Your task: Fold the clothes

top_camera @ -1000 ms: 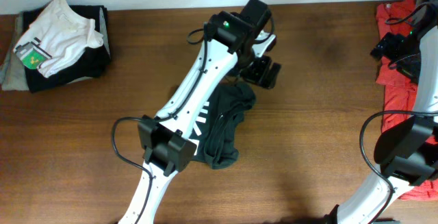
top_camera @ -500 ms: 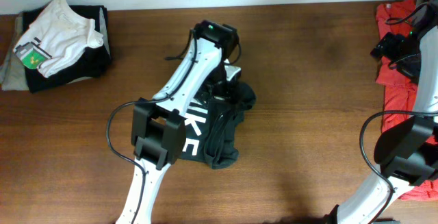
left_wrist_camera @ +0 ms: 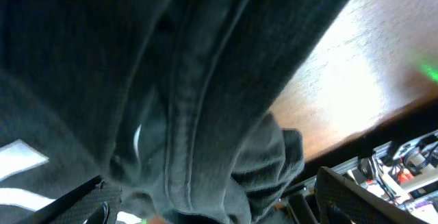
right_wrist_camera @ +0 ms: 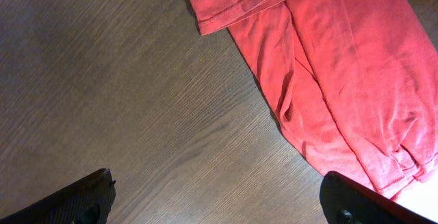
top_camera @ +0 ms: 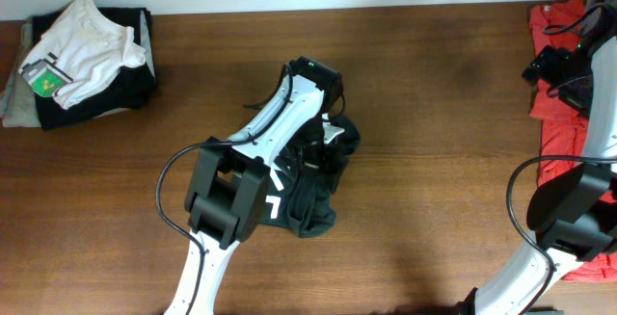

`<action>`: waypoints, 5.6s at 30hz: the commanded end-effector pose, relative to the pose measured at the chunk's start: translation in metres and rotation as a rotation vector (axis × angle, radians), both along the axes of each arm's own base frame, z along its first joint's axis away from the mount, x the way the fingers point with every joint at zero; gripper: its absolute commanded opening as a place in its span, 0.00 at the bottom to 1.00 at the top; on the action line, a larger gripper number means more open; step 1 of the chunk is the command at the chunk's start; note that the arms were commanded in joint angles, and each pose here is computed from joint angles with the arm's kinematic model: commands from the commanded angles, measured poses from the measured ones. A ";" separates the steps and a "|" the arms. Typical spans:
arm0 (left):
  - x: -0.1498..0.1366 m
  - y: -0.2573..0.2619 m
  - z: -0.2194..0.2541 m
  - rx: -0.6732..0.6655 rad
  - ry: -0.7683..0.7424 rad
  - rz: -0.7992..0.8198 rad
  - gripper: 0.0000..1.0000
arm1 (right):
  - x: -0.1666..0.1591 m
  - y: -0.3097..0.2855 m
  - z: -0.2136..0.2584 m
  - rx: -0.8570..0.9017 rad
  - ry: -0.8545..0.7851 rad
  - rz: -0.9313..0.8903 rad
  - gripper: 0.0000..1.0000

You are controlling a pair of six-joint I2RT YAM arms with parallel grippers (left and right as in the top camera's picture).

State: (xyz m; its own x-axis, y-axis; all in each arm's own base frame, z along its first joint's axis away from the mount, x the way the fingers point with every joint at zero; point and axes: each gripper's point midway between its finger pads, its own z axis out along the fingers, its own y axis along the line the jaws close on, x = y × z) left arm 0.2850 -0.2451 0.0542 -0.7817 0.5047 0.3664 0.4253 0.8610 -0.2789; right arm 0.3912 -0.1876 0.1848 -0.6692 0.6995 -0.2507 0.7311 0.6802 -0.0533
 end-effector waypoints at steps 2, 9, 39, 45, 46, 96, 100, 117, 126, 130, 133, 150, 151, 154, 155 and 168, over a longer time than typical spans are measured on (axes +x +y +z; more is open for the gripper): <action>-0.004 -0.026 0.003 -0.079 -0.040 -0.045 0.89 | 0.000 -0.003 0.009 -0.022 -0.017 -0.009 0.99; -0.014 -0.047 0.001 -0.105 -0.060 -0.085 0.56 | 0.000 -0.003 0.009 -0.022 -0.017 -0.009 0.99; 0.037 -0.059 0.043 -0.101 -0.343 -0.073 0.36 | 0.000 -0.003 0.009 -0.022 -0.017 -0.009 0.99; 0.026 -0.053 0.055 -0.088 -0.320 -0.077 0.37 | 0.000 -0.003 0.009 -0.022 -0.017 -0.009 0.99; 0.022 -0.056 0.055 -0.092 -0.312 -0.086 0.38 | 0.000 -0.003 0.009 -0.022 -0.017 -0.009 0.99; 0.008 -0.135 0.019 -0.245 -0.430 -0.202 0.22 | 0.000 -0.003 0.009 -0.022 -0.017 -0.009 0.99; 0.021 -0.112 0.036 -0.150 -0.494 -0.183 0.22 | 0.000 -0.003 0.009 -0.022 -0.017 -0.009 0.99; -0.059 -0.043 0.015 0.002 -0.071 -0.098 0.83 | 0.000 -0.003 0.009 -0.022 -0.017 -0.009 0.99; -0.049 -0.053 -0.005 -0.033 -0.120 -0.074 0.60 | 0.000 -0.003 0.009 -0.022 -0.017 -0.009 0.99; -0.056 -0.049 -0.010 -0.020 -0.094 -0.066 0.51 | 0.000 -0.003 0.009 -0.022 -0.017 -0.009 0.99; -0.054 -0.051 -0.010 -0.028 -0.104 -0.067 0.20 | 0.000 -0.003 0.009 -0.022 -0.017 -0.009 0.99; -0.036 -0.066 0.033 -0.115 -0.191 -0.131 0.07 | 0.000 -0.003 0.009 -0.022 -0.017 -0.009 0.99; -0.036 -0.066 0.034 -0.114 -0.190 -0.131 0.02 | 0.000 -0.003 0.009 -0.022 -0.017 -0.009 0.99; -0.035 -0.068 0.033 -0.120 -0.197 -0.133 0.00 | 0.000 -0.003 0.009 -0.022 -0.017 -0.009 0.99; -0.034 -0.068 0.033 -0.122 -0.201 -0.132 0.00 | 0.000 -0.003 0.009 -0.022 -0.017 -0.009 0.99; -0.052 -0.072 0.025 -0.082 -0.208 -0.225 0.25 | 0.000 -0.003 0.009 -0.022 -0.017 -0.009 0.99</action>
State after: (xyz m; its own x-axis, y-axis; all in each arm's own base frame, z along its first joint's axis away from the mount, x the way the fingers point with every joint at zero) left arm 0.2365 -0.3140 0.0677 -0.7159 0.6709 0.1933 0.6358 0.7409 -0.2166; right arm 0.3912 -0.1876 0.1848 -0.6693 0.6996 -0.2503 0.7310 0.6802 -0.0535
